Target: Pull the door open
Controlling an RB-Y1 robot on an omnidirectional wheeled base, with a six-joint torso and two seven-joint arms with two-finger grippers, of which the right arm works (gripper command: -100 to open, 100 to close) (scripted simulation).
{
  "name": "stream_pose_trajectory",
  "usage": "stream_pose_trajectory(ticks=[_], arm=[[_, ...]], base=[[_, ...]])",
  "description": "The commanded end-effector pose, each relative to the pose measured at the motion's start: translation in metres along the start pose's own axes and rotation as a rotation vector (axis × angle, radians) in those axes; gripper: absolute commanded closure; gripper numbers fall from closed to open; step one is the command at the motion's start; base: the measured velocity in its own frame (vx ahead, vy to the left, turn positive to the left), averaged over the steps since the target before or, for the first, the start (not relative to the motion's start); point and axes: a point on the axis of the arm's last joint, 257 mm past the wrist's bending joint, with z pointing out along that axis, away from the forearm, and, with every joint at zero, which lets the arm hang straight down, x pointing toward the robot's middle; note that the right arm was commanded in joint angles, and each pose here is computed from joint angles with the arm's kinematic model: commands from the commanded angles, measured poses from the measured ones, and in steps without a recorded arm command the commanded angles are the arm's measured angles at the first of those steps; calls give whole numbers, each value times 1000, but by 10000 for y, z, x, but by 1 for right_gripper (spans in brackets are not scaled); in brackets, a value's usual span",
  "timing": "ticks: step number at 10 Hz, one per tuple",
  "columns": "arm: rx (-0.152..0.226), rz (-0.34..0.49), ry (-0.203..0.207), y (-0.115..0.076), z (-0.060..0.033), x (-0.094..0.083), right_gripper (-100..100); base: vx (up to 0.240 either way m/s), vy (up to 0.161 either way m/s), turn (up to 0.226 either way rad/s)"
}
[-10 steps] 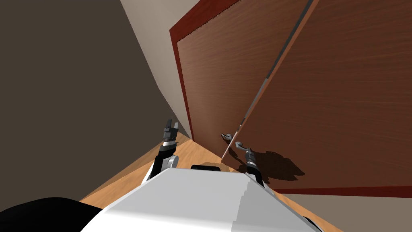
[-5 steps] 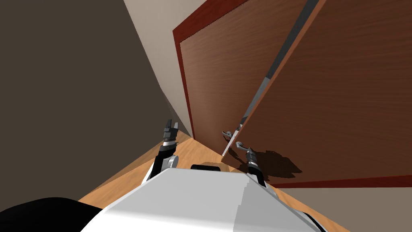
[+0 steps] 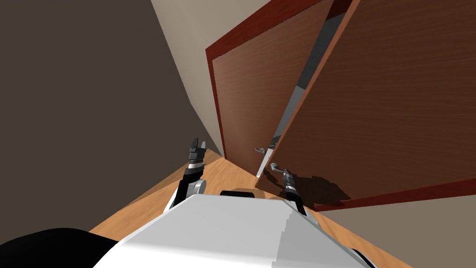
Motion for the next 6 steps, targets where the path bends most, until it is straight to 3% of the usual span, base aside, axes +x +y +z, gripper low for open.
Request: stream_pose_trajectory(ticks=[1, 2, 3, 4, 5, 6], arm=[[4, 4, 13, -4, 0, 70, 100], [-6, 14, 58, 30, 52, 289, 100], [34, 4, 44, -126, -38, 213, 100], [11, 10, 52, -34, 16, 258, 100], [-13, 21, 90, 57, 86, 454, 100], [-37, 25, 98, 147, 80, 468, 100]], base=[[-59, -23, 6], [-72, -29, 65], [-65, -45, 83], [-26, -26, 10], [-46, -30, 100], [-46, -30, 28]])
